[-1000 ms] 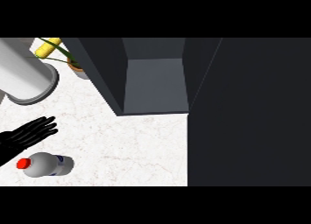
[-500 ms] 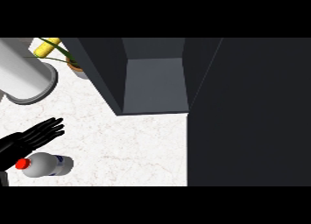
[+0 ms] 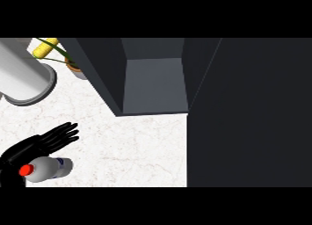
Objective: Pick up the bottled water, place it into the cabinet and close the cabinet
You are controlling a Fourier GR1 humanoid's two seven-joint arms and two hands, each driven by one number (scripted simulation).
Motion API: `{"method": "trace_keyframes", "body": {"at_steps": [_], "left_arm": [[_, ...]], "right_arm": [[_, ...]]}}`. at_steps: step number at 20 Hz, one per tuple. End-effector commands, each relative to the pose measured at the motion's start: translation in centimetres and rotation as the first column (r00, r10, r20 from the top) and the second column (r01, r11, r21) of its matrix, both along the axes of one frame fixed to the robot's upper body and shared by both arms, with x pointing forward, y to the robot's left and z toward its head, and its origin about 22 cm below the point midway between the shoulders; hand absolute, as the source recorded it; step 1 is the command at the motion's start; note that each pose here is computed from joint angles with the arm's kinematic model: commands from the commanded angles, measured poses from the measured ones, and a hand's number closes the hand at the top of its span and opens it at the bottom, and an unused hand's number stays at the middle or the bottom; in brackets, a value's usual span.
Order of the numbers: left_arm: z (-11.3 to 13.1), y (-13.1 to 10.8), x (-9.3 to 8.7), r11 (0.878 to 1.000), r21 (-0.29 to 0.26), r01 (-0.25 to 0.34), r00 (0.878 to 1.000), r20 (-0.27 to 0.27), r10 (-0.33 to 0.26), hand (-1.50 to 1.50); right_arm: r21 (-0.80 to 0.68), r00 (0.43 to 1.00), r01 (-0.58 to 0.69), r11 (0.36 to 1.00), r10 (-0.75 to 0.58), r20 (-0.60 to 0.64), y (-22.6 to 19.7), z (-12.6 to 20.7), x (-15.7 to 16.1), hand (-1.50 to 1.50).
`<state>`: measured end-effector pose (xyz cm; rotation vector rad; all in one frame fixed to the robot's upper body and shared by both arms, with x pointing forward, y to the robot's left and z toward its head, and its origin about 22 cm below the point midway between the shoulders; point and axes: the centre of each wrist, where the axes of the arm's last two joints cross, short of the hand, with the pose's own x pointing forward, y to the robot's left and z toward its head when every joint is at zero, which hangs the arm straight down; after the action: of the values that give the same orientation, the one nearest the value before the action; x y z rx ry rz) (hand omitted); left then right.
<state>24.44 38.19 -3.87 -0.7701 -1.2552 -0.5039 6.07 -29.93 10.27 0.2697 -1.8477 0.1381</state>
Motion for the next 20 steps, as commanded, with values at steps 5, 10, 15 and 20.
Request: {"method": "trace_keyframes", "body": {"at_steps": [5,10,15,20], "left_arm": [[-3.5,-0.6,-1.7,0.982,-0.159,0.099,0.994,-0.023,-0.104,1.5],[-4.3,-2.0,1.3,0.967,-0.232,0.103,0.992,-0.049,-0.118,1.5],[-4.4,-1.8,-0.2,0.959,-0.254,0.126,0.991,-0.019,-0.135,1.5],[-3.5,0.7,-2.6,0.843,-0.295,-0.45,0.886,-0.034,0.462,1.5]], "right_arm": [[0.019,0.999,-0.005,1.0,0.004,0.051,0.7,3.2,-1.8,-1.5],[0.019,0.997,-0.01,1.0,0.008,0.073,0.5,3.5,-1.7,-1.5],[-0.017,0.998,0.003,1.0,-0.002,0.06,-0.6,4.2,-2.2,-1.5],[-0.009,0.997,0.044,0.999,-0.044,0.059,-0.9,2.1,-1.9,-1.5]]}}
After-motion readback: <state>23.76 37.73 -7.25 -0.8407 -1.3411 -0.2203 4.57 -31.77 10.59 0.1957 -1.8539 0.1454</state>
